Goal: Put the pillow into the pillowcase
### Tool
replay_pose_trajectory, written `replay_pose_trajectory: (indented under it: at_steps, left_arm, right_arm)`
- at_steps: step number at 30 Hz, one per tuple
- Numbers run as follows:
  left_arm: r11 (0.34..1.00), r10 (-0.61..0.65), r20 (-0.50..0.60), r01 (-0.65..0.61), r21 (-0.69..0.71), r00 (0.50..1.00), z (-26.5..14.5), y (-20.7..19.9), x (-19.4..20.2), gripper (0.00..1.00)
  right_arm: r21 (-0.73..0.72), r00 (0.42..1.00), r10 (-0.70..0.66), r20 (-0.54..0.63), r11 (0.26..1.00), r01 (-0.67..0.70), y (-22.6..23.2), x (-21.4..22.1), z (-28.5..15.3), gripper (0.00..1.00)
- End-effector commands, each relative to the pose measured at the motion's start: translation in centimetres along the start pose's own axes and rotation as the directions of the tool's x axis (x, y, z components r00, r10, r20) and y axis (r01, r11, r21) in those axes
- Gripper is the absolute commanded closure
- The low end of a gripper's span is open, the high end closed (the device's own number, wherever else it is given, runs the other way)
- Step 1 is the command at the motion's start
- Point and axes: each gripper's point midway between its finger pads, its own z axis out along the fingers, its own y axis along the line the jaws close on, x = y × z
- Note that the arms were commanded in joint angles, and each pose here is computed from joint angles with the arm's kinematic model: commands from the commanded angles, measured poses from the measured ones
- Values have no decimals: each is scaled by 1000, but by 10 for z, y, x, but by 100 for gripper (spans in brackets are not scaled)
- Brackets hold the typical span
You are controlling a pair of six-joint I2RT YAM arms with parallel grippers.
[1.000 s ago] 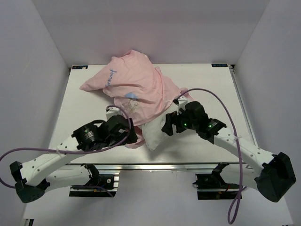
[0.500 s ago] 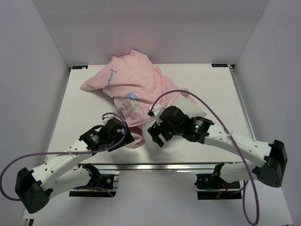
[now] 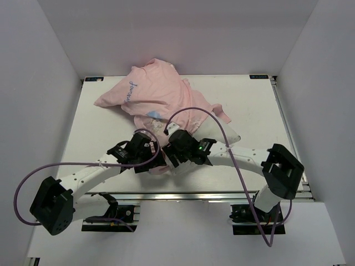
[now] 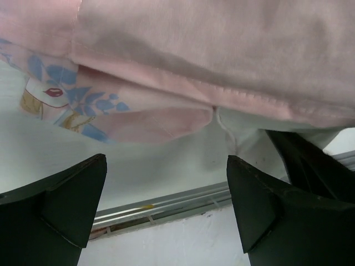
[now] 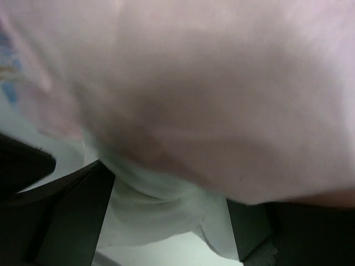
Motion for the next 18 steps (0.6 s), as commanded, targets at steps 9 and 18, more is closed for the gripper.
replay_pose_trajectory:
  at_steps: [9,18]
  left_arm:
    - [997,55,67,-52,-52,996,15,-1,-29,2]
    - [995,93,75,-91,-38,993,22,-10,-38,2]
  right_arm:
    - [45,978,133,160,989,-142,-15,-54,0,100]
    - [-90,856,229,464,973,-212,-29,-170,-77,100]
